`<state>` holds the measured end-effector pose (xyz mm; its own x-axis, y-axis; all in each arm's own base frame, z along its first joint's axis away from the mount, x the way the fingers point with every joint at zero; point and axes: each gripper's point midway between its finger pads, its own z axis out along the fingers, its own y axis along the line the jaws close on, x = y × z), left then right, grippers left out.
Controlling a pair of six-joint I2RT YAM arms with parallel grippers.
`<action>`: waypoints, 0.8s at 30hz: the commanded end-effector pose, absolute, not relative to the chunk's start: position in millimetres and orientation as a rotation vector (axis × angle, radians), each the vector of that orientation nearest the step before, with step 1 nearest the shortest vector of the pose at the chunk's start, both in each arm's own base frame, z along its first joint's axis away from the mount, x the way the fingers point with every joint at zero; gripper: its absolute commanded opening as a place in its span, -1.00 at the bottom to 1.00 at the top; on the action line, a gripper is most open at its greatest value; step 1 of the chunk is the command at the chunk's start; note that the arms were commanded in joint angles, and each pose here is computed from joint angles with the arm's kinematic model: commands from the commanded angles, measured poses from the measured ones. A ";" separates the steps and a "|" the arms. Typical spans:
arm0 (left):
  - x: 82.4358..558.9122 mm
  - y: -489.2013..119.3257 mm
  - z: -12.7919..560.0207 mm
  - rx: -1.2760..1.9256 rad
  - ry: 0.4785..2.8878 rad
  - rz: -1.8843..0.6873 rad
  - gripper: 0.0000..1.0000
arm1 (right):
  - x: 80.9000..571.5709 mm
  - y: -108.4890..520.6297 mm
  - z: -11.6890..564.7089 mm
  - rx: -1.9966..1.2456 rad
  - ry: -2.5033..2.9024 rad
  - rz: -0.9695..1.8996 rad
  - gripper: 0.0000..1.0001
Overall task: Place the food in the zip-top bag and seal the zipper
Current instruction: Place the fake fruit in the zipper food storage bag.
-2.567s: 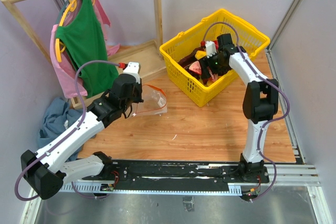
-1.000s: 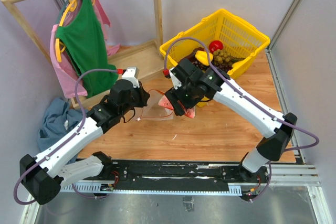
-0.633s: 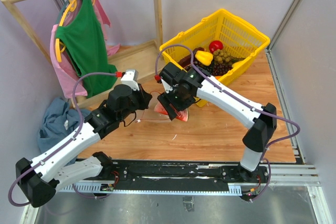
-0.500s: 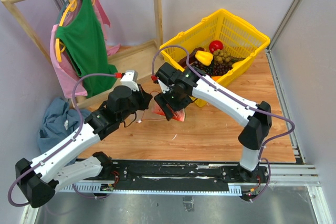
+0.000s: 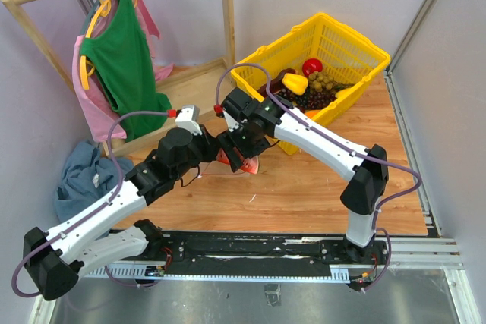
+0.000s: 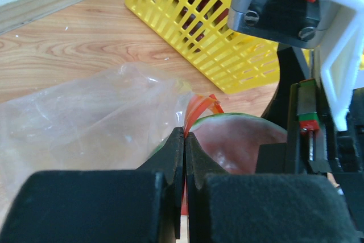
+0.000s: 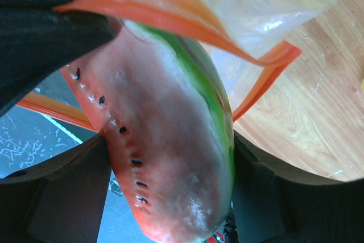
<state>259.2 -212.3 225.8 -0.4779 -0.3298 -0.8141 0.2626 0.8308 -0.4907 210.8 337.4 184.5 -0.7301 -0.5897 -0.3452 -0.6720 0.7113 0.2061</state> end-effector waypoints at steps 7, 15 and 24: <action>249.7 -225.0 242.3 -0.224 1.873 -0.935 -1.00 | 220.3 344.6 173.2 -0.945 2.632 0.427 0.28; 251.6 -219.2 231.5 -0.317 1.881 -0.932 -0.99 | 224.7 350.4 188.9 -0.926 2.522 0.503 0.69; 255.8 -214.2 229.6 -0.359 1.887 -0.896 -0.99 | 224.9 339.7 219.5 -0.910 2.401 0.526 0.80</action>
<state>250.9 -215.6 216.4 -0.5171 -0.5520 -0.6541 0.1340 0.7026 -0.6988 225.6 346.2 196.9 -0.6932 -0.5093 -0.5099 -0.6740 0.7087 0.2085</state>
